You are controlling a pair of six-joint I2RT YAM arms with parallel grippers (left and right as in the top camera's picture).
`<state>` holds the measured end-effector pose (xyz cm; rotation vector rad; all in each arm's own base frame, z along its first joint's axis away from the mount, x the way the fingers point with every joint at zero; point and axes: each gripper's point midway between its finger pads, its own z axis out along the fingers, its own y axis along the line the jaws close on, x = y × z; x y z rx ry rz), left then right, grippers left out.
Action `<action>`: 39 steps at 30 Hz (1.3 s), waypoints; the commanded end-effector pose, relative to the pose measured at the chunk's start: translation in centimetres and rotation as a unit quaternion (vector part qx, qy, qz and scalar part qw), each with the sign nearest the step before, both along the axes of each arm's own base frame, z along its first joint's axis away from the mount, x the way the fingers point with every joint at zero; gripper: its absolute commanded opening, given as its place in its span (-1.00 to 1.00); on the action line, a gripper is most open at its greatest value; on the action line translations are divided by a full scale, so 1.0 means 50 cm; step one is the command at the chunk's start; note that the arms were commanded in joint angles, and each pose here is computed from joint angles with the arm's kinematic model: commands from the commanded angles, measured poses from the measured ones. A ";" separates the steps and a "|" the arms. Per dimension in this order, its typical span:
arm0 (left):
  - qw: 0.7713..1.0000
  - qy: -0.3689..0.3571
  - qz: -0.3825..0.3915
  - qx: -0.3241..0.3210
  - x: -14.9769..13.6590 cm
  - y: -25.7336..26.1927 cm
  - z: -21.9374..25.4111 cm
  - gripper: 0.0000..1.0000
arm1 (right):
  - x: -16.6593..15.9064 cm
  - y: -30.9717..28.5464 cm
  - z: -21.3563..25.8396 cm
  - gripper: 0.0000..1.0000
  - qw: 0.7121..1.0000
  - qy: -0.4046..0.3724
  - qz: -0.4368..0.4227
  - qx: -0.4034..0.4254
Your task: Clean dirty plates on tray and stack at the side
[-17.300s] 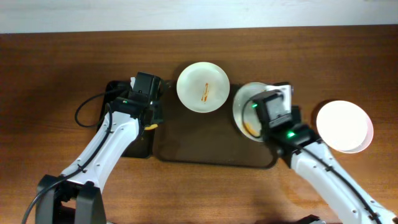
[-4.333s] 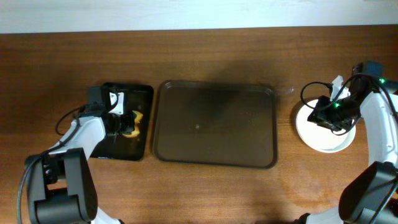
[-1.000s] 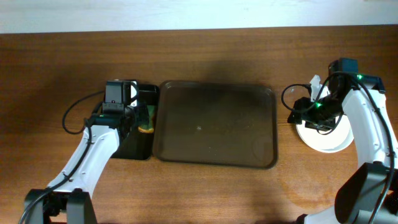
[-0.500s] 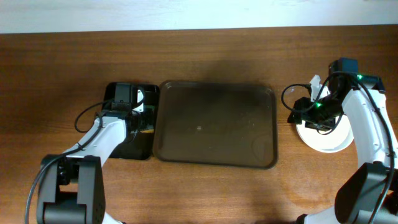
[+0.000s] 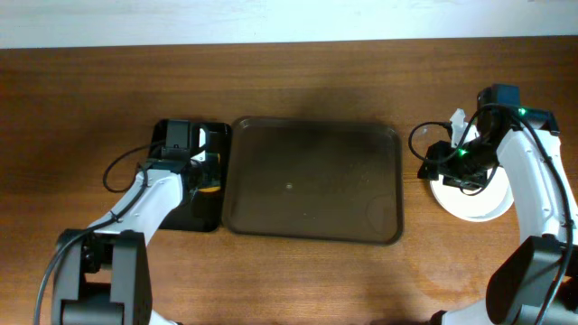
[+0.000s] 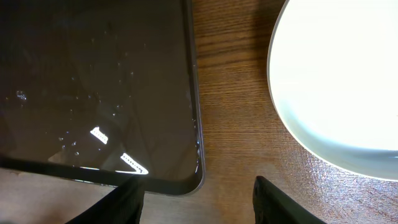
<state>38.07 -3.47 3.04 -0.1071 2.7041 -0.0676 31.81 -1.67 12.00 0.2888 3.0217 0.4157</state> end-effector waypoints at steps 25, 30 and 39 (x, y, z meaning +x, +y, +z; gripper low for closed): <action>0.991 0.134 0.021 0.013 -0.203 0.022 0.159 0.60 | -0.035 0.081 0.129 0.97 0.987 -0.120 0.080 -0.066; 0.999 -0.031 0.019 -0.009 -0.254 0.026 0.224 1.00 | -0.109 0.081 0.178 0.97 0.960 -0.260 0.064 -0.079; 0.973 -0.227 0.027 -0.036 -0.325 0.034 0.344 0.99 | -0.181 0.072 0.239 0.97 0.933 -0.340 0.052 -0.100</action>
